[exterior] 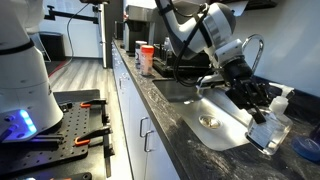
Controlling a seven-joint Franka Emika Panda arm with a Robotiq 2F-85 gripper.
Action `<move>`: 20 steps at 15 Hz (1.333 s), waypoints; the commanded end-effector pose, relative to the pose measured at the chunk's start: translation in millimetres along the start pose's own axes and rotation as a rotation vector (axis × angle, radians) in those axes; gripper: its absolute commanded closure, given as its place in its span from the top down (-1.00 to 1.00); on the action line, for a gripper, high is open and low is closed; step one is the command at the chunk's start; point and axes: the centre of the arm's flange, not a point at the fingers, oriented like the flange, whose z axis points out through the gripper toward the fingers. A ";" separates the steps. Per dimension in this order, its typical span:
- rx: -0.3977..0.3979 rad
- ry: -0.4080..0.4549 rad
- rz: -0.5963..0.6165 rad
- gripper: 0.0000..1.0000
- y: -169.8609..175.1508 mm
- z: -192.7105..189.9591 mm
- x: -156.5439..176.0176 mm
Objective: Remove the clear sanitizer bottle from the blue object, put it closer to the edge of the sink and push its pump downwards
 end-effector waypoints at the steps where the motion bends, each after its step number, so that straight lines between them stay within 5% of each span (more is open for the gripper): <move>1: 0.003 -0.010 -0.016 -0.68 4.6 -2.3 2.6; 20: 0.081 0.013 -0.081 -0.68 8.2 5.7 -3.0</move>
